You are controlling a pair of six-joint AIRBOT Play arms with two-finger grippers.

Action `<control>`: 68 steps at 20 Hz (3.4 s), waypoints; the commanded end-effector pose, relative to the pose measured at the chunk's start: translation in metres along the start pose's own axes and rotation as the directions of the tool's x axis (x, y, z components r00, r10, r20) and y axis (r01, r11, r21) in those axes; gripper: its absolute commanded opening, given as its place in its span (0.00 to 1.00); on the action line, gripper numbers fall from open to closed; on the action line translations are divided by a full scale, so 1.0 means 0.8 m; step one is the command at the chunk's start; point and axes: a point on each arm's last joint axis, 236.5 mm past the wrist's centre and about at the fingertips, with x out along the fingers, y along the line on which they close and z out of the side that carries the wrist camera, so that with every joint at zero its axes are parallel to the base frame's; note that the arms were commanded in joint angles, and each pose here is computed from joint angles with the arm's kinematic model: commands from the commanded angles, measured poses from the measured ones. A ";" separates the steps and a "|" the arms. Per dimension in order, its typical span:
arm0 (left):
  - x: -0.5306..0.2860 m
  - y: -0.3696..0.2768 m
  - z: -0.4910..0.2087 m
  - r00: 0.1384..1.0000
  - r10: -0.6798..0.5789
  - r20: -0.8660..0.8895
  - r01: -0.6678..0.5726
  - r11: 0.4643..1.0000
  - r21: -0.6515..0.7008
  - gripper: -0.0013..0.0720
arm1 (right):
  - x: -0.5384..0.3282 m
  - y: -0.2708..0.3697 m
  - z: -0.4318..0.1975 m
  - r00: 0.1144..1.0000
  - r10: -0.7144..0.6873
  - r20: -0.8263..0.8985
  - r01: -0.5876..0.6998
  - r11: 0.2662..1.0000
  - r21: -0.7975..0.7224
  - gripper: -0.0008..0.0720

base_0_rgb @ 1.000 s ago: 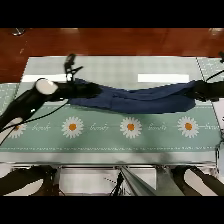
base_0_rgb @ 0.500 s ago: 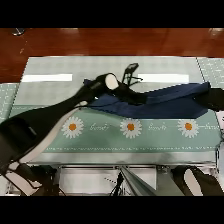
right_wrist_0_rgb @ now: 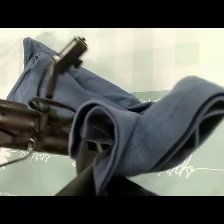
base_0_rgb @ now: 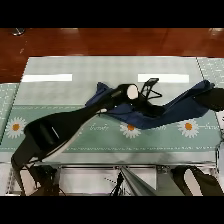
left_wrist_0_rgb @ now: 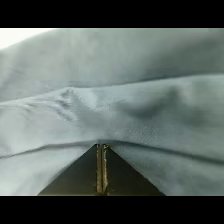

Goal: Fold the shirts.

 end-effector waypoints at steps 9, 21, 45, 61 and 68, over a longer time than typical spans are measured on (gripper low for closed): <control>-0.517 0.211 0.033 0.757 0.465 0.460 -0.361 0.883 -0.299 0.04 | 0.096 0.120 0.015 0.971 0.219 -0.094 -0.229 0.967 -0.116 0.05; -0.590 0.202 -0.196 0.499 0.627 0.598 -0.360 0.778 -0.516 0.04 | 0.377 0.284 -0.030 0.863 0.299 -0.407 -0.394 0.903 -0.173 0.05; -0.590 0.220 -0.186 0.486 0.633 0.602 -0.344 0.772 -0.534 0.04 | 0.198 -0.101 -0.115 0.984 -0.121 -0.130 0.164 0.900 0.403 0.86; -0.587 0.223 -0.188 0.490 0.635 0.598 -0.339 0.770 -0.540 0.04 | 0.344 -0.017 -0.143 0.886 0.238 -0.398 -0.051 0.903 0.427 0.84; -0.586 0.223 -0.188 0.490 0.635 0.597 -0.339 0.770 -0.540 0.04 | 0.337 0.036 -0.096 0.858 0.383 -0.342 -0.258 0.898 0.357 0.05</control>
